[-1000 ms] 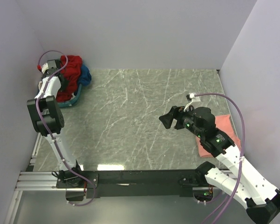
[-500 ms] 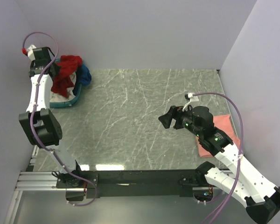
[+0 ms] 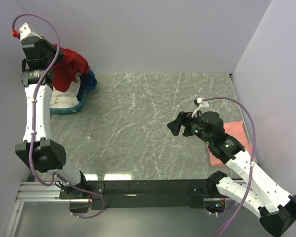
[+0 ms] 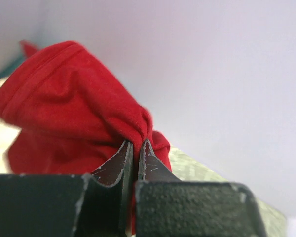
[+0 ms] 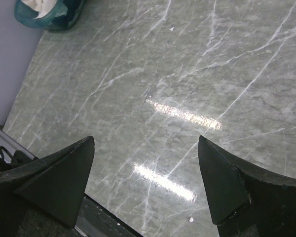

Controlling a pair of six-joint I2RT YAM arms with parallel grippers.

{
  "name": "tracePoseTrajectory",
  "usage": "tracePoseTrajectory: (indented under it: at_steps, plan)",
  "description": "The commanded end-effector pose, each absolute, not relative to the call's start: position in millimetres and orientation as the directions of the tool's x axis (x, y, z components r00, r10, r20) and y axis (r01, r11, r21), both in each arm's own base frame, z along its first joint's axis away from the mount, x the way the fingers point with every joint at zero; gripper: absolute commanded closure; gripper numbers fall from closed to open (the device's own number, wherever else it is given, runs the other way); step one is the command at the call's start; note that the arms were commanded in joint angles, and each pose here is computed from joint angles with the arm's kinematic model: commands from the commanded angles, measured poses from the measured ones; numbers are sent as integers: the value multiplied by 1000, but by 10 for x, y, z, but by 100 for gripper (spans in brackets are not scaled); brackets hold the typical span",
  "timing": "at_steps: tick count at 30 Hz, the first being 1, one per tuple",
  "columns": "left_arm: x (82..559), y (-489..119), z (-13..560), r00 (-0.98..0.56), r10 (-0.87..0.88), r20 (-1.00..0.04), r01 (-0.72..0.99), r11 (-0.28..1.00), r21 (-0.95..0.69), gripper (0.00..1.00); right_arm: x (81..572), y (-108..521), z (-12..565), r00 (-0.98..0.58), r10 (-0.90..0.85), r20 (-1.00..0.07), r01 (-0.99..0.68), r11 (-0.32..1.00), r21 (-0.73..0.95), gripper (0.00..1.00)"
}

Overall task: Fold and stack the t-shirts
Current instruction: Grab the tshirt from the pile, then move the tshirt to the center of the board

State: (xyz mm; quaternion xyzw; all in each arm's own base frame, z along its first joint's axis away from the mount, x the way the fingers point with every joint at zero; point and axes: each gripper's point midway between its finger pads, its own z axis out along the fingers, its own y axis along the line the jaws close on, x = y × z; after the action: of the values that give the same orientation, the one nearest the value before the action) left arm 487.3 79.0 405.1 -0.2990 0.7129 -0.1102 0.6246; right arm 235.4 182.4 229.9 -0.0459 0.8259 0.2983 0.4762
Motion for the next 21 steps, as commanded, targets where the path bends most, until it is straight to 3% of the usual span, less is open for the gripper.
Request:
tracePoseTrajectory:
  at_steps: [1, 12, 17, 21]
  plan:
    - [4502, 328, 5232, 148, -503, -851, -11, 860, -510, 100, 2407, 1804, 2456, -502, 217, -837, -368, 822, 434, 9]
    - [3897, -812, 5715, 153, -534, -831, 284, 830, -481, 100, 2427, 1790, 2452, -501, 217, -838, -359, 829, 429, 9]
    - [3788, -1160, 5405, 60, -578, -814, 337, 779, -529, 100, 2441, 1790, 2427, -504, 215, -836, -353, 833, 426, 9]
    - [4031, -1203, 4761, -78, -597, -799, 210, 773, -598, 100, 2460, 1801, 2405, -511, 210, -833, -348, 836, 424, 9]
